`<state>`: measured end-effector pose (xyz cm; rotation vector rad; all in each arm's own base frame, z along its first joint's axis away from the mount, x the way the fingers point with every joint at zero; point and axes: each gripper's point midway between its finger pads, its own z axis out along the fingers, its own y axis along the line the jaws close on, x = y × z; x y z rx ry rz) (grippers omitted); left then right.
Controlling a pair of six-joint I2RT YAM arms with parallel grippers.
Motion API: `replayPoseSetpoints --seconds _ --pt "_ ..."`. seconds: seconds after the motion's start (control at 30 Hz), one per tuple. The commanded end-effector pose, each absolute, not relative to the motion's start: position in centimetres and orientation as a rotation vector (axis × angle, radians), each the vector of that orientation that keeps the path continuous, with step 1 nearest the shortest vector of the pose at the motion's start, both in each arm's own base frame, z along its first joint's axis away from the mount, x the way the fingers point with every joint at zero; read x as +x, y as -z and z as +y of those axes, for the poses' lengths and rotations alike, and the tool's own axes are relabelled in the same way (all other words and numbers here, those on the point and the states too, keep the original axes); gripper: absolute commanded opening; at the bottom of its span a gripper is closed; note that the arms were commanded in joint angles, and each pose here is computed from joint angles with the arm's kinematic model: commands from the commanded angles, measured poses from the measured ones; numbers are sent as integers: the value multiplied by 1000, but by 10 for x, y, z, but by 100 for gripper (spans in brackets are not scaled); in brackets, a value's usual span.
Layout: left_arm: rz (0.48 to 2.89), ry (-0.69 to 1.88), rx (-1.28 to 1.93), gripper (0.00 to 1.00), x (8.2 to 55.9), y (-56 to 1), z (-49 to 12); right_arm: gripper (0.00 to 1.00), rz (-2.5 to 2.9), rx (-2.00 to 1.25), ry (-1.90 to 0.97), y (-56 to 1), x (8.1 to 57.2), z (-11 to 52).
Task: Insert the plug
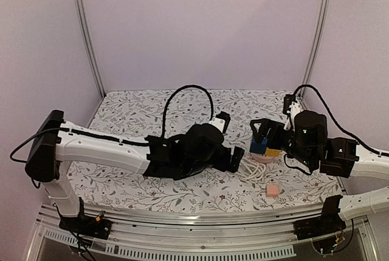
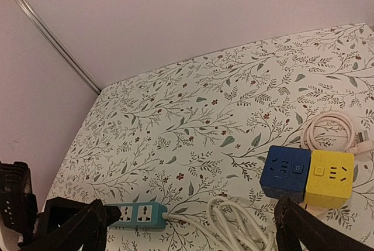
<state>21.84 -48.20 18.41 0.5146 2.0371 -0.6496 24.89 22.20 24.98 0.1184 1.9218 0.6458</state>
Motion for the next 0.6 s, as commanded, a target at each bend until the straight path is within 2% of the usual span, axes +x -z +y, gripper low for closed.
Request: replayPoseSetpoints --seconds 0.0,0.37,0.57 --pt "2059 468 500 99 221 -171 -442 99 1994 39 -668 -240 245 241" --pt "2083 416 569 100 207 -144 -403 99 2280 74 -540 -201 233 240" --pt "2094 462 595 97 197 -138 -392 99 2492 159 -385 -152 210 217"
